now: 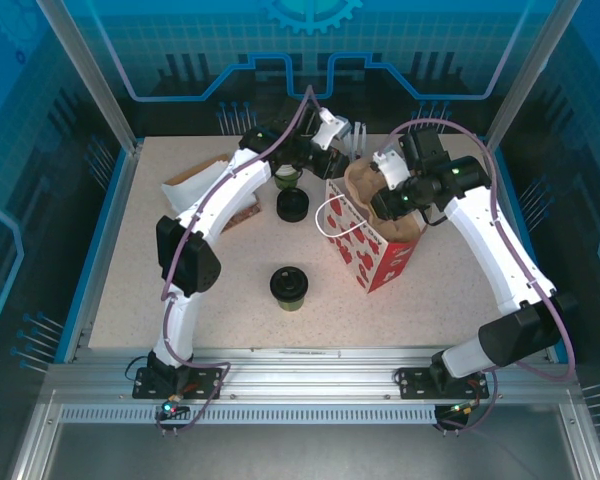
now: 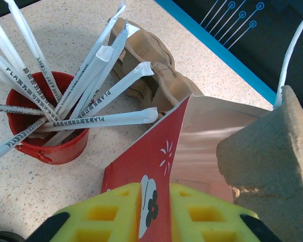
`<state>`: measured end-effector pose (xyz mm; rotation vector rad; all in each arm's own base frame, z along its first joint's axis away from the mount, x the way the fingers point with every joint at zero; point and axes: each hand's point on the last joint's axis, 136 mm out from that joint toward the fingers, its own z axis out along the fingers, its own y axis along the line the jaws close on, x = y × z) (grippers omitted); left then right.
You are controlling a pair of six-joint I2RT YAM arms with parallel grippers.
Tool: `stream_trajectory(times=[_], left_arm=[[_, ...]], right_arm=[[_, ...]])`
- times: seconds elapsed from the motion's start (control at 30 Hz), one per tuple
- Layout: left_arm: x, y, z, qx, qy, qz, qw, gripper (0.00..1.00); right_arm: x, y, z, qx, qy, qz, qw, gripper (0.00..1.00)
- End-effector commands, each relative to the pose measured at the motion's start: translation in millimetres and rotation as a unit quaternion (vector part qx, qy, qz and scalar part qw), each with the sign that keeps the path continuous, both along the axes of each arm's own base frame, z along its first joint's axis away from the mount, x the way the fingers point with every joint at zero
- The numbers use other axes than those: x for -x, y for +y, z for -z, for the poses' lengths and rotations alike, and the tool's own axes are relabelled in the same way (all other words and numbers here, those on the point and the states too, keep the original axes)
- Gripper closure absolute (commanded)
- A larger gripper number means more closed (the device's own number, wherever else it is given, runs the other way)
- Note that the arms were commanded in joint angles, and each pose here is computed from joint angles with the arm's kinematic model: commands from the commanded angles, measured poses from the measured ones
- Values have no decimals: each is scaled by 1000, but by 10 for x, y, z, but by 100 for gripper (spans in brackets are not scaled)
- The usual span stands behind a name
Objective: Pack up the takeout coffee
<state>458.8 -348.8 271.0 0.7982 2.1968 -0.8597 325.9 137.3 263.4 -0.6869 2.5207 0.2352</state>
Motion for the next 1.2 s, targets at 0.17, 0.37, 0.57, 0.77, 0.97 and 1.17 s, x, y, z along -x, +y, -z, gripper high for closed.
stream_trajectory(times=[0.17,0.37,0.57,0.77,0.97,1.17], left_arm=[[-7,145,-326,21,-26,-13,999,70],[-40,194,-357,22,-30,-20,999,68],[-57,206,-338,20,-31,-20,999,67],[-59,209,-298,17,-27,-18,999,67],[-49,200,-266,16,-23,-14,999,66],[-50,197,-258,16,-24,-14,1000,65]], right_arm=[[76,3,51,17,22,0,1000,70],[82,14,88,24,30,-3,999,70],[84,17,143,39,41,-5,998,70],[72,15,204,60,52,-7,997,70],[70,3,238,73,58,-5,996,70],[85,36,255,76,64,-11,995,70]])
